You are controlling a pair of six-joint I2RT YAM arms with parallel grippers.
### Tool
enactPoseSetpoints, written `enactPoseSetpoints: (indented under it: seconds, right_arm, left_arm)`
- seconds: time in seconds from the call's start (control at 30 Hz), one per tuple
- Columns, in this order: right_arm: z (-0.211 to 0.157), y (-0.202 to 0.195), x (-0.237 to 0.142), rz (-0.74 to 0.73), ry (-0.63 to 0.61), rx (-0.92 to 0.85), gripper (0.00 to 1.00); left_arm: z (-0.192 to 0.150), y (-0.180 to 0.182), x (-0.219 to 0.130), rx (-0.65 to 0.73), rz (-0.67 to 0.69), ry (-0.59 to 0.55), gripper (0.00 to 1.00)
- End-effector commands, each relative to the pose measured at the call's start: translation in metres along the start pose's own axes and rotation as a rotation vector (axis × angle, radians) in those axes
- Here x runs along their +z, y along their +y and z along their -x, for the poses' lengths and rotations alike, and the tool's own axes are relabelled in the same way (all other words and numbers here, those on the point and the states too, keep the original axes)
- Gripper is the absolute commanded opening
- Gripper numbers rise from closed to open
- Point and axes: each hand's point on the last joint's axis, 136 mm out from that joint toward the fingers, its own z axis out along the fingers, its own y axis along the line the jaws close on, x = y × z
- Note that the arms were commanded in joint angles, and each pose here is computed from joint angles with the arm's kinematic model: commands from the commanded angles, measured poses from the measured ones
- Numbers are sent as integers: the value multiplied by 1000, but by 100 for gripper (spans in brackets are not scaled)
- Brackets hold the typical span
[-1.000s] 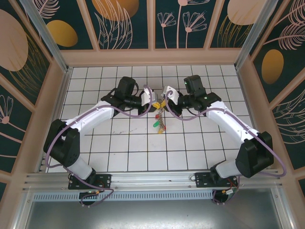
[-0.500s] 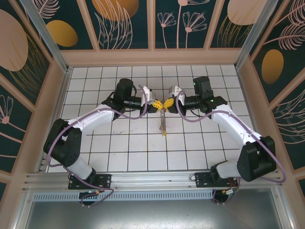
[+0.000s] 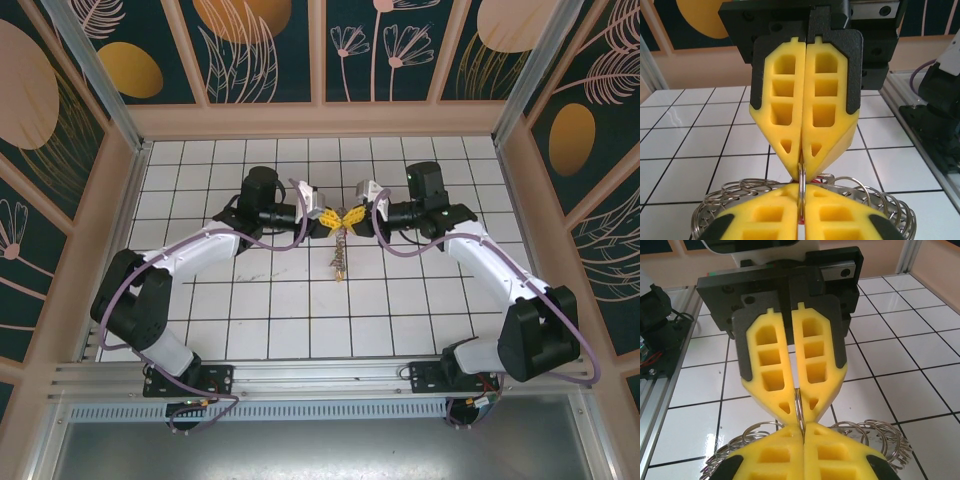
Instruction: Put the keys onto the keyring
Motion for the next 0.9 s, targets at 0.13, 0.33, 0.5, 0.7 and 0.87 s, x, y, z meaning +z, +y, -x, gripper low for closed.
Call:
enactPoseSetpoints:
  seconds: [0.13,0.33,0.5,0.7,0.87]
  right_arm:
    - [7,-10,-2,-90,40,-34,0]
    - [5,-12,3,-100,79,-22,0]
    - [10,-9,5,-89,69,-32,0]
    - [9,-7,9,-76,78,-26,0]
    - [5,-6,10,-69,95,-17,0]
  left_arm:
    - [7,3,-3,72,45,90,18]
    - [2,9,-5,76,77,142,17]
    - [-5,11,-3,67,78,176,15]
    - [-8,10,0,55,60,178,13]
    - [2,11,1,65,65,144,0]
